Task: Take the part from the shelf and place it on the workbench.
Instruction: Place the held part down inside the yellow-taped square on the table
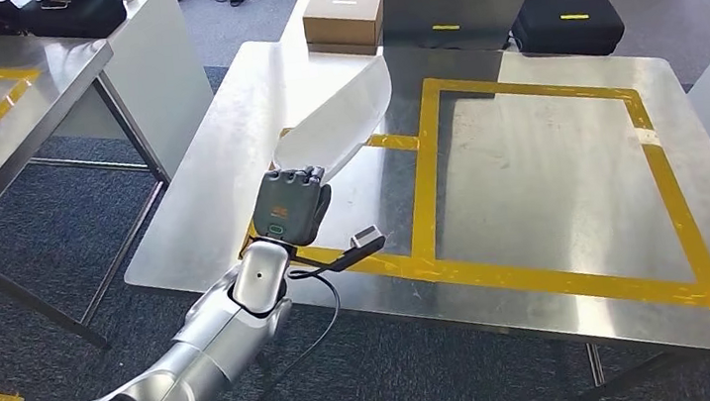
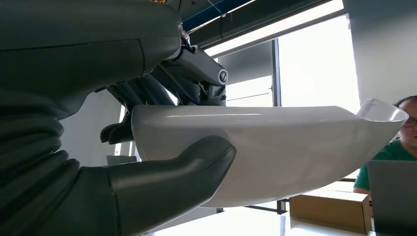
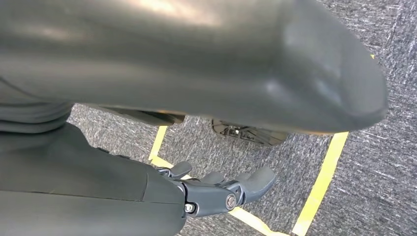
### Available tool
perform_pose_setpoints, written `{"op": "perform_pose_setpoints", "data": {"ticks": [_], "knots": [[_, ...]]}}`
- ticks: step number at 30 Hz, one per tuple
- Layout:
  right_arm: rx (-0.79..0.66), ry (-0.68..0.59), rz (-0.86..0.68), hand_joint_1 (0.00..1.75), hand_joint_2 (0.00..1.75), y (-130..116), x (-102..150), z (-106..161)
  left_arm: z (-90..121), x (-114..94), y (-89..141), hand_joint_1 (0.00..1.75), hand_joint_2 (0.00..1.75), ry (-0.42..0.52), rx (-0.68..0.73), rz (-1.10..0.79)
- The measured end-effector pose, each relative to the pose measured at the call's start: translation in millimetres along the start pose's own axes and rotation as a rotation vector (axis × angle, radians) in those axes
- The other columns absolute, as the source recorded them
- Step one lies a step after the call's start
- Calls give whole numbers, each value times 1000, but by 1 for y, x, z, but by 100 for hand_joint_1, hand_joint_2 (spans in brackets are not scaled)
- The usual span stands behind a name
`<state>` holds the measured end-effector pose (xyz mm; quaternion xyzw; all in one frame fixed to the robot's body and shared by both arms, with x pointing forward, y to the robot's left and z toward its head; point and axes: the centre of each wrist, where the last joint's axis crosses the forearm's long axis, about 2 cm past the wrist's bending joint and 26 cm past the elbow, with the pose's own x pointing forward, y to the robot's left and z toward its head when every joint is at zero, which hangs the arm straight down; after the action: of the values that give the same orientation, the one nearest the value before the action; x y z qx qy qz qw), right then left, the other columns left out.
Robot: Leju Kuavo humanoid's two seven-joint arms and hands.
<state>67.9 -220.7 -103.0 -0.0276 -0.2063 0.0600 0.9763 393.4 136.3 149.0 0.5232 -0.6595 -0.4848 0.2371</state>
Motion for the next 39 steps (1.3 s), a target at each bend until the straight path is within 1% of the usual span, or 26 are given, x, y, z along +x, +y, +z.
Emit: {"op": "perform_pose_setpoints", "data": {"ticks": [5, 13, 17, 19, 23, 39], "knots": [[1, 1, -2, 0, 0, 1, 1, 0, 2, -2, -2, 175, 175, -81, -15, 1], [1, 0, -5, 0, 0, 1, 1, 0, 1, -3, -4, 175, 175, -97, -27, 24], [1, -2, -5, 0, 0, 1, 1, 0, 1, -3, -4, 0, 175, -97, -32, 34], [1, -4, -5, 0, 0, 1, 1, 0, 1, -3, -4, 0, 175, -87, -33, 38], [0, -6, -7, 0, 0, 1, 2, 0, 2, -2, -5, 0, 0, -83, -38, 43], [1, -1, -2, 0, 0, 1, 3, -1, 6, 2, -10, 0, 0, -77, -80, 69]]}}
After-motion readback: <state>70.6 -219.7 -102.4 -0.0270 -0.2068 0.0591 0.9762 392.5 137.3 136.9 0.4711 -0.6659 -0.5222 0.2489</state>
